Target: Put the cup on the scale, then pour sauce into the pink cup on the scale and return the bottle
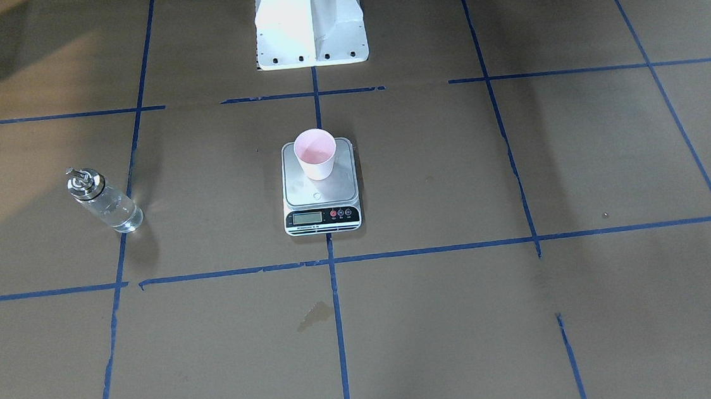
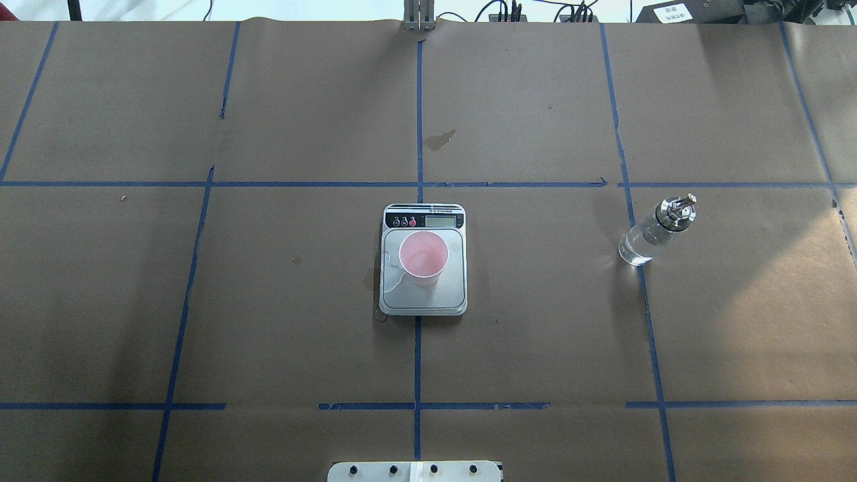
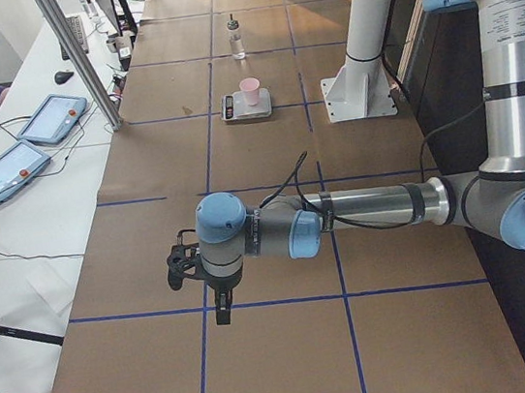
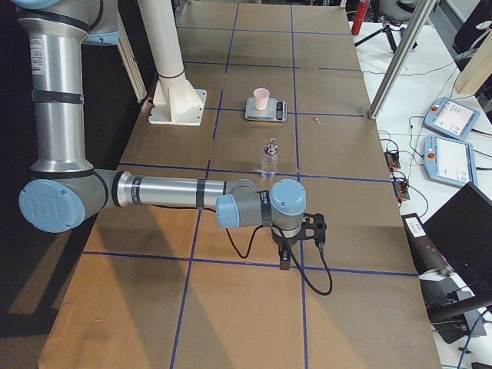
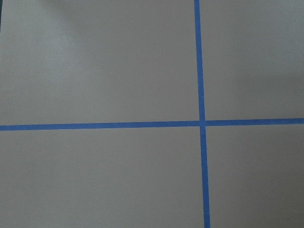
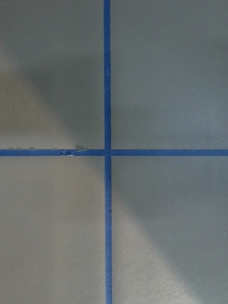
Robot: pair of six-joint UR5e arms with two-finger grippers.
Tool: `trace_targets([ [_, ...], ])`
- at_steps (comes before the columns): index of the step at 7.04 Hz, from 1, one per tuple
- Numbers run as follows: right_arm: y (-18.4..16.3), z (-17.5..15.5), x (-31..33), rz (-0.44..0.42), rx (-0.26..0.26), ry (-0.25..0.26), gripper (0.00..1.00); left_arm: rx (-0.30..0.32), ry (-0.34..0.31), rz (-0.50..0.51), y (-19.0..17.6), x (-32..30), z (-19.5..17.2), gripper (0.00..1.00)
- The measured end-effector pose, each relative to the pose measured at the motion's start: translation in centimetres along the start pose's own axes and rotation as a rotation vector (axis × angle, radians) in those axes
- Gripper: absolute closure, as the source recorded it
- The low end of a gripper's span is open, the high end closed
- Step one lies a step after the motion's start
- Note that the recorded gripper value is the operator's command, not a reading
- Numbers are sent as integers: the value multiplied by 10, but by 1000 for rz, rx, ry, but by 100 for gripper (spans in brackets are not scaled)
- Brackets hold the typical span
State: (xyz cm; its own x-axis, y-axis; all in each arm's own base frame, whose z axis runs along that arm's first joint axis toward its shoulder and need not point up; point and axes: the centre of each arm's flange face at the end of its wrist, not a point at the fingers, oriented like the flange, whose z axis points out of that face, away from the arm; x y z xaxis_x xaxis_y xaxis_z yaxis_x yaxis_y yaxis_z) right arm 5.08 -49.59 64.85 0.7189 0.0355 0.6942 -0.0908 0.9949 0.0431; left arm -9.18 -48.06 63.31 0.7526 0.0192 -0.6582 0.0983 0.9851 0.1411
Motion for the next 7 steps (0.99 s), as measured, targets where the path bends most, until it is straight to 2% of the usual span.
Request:
trace_targets([
  [7, -1, -2, -3, 0, 4, -1, 0, 3, 0, 2, -2, 1, -1, 0],
])
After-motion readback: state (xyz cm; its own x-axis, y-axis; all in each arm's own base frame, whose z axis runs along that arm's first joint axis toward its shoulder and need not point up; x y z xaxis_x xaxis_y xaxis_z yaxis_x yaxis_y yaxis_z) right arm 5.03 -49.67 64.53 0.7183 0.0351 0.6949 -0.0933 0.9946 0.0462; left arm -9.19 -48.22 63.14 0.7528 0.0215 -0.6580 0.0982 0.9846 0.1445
